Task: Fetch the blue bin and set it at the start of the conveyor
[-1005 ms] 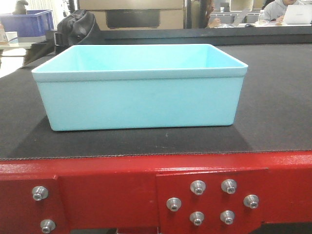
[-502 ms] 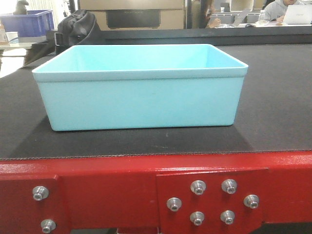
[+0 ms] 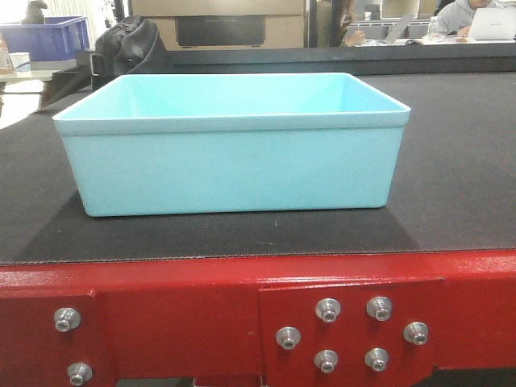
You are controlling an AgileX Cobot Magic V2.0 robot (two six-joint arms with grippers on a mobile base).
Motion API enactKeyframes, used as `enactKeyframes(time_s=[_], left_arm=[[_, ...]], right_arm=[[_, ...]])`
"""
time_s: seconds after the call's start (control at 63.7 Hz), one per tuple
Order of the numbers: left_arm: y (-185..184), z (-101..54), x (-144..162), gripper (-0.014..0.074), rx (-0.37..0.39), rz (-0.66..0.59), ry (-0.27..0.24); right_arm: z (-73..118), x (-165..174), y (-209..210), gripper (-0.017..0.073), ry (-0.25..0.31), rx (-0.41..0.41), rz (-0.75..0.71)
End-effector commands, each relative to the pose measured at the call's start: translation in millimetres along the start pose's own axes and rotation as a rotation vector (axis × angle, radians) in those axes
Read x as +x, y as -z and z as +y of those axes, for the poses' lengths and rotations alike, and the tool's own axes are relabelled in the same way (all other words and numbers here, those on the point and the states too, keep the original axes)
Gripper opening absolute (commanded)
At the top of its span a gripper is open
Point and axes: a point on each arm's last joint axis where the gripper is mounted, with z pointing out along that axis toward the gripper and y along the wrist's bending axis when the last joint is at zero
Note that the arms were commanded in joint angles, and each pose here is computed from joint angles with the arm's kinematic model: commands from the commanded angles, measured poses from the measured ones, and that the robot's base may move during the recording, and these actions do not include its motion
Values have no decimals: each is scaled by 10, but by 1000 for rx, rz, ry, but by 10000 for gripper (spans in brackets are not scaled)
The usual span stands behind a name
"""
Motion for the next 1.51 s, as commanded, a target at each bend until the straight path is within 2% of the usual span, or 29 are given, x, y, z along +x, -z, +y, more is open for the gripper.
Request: enactKeyframes(time_s=[0.0, 0.738, 0.816, 0.863, 1.005, 1.067, 1.146, 1.271, 1.334, 1.397, 1.444, 1.491], left_arm=[[9, -3, -21, -111, 2, -17, 5], [9, -3, -21, -111, 1, -17, 2], [11, 20, 26, -111, -16, -16, -60], [13, 47, 77, -111, -36, -22, -70], [143, 202, 401, -111, -164, -13, -153], [242, 252, 550, -111, -212, -2, -242], [363, 311, 770, -111, -264, 12, -302], [532, 377, 1078, -111, -328, 10, -315], [566, 420, 1236, -111, -353, 27, -297], [564, 457, 1369, -111, -360, 53, -284], [565, 480, 1458, -111, -360, 68, -305], [566, 492, 1505, -111, -360, 66, -300]], right_arm=[[-3, -26, 4, -165, -14, 4, -30], [-3, -26, 4, -165, -14, 4, -30], [-3, -26, 4, -165, -14, 4, -30], [-3, -26, 4, -165, -14, 4, -30], [-3, -26, 4, -165, -14, 4, -30], [-3, -26, 4, -165, -14, 4, -30], [-3, -26, 4, -165, -14, 4, -30], [-3, -26, 4, -165, -14, 4, -30], [-3, -26, 4, -165, -14, 4, -30], [-3, -26, 4, -165, -14, 4, -30], [-3, -26, 4, -165, -14, 4, -30], [-3, -26, 4, -165, -14, 4, -30]])
